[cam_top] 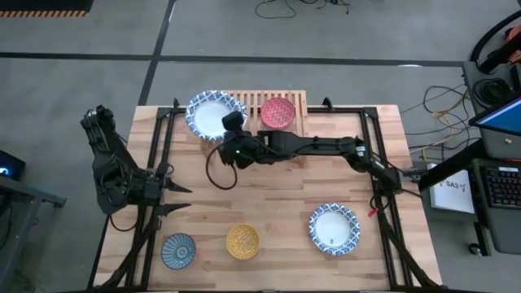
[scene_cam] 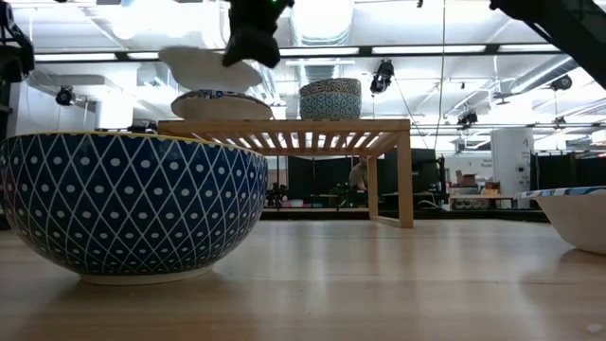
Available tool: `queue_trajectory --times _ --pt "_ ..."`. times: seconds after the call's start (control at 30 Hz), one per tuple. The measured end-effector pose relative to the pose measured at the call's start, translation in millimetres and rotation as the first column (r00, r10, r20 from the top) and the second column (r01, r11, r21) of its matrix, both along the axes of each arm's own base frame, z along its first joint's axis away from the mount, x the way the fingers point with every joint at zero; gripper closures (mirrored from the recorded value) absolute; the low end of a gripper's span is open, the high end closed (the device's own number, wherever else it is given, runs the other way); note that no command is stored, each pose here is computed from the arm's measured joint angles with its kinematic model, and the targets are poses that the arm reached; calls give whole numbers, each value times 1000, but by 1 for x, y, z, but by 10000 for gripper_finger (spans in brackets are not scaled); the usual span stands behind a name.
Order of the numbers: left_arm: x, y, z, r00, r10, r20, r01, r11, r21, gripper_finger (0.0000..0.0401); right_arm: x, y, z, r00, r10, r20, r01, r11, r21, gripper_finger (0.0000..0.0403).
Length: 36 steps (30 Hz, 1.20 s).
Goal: Place and stack bowls onto a shelf
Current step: Stack the white patterned bowl on top of the white patterned bowl on the shelf
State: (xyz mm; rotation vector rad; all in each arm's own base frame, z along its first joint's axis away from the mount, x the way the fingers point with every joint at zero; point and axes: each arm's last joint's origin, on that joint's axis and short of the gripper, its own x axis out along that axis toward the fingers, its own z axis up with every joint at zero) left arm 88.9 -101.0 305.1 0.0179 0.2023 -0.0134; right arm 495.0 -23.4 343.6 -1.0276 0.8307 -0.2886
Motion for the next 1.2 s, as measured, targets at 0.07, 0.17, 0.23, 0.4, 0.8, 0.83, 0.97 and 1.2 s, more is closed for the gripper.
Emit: queue_trajectory --times 0.07,0.17,0.23,0.4,0.8,0.83,0.97,1.2 --pt "0 0 0 1000 0 0 0 1000 1 246 2 -4 -4 1000 -24 -9 24 999 -23 394" --pt "0 -1 0 1000 0 -2 0 1000 4 246 2 -9 -4 999 -36 -12 36 999 -24 394" --pt "0 0 -1 1000 0 -3 0 1000 6 246 2 -11 -3 999 -46 9 46 999 -15 394" --pt "0 0 -1 1000 0 -4 0 1000 7 246 1 -12 -1 998 -57 26 57 998 -1 383" --pt "0 0 -1 1000 0 -4 0 1000 9 246 1 -12 -1 993 -100 69 96 994 58 301" --pt "0 0 -1 1000 0 -5 0 1000 9 246 1 -13 -1 992 -104 74 100 993 64 296" --pt "0 0 -1 1000 0 -6 0 1000 12 246 0 -12 0 988 -124 97 116 989 91 278" --pt "0 0 -2 1000 0 -8 0 1000 16 246 0 -8 2 967 -188 170 155 969 191 271"
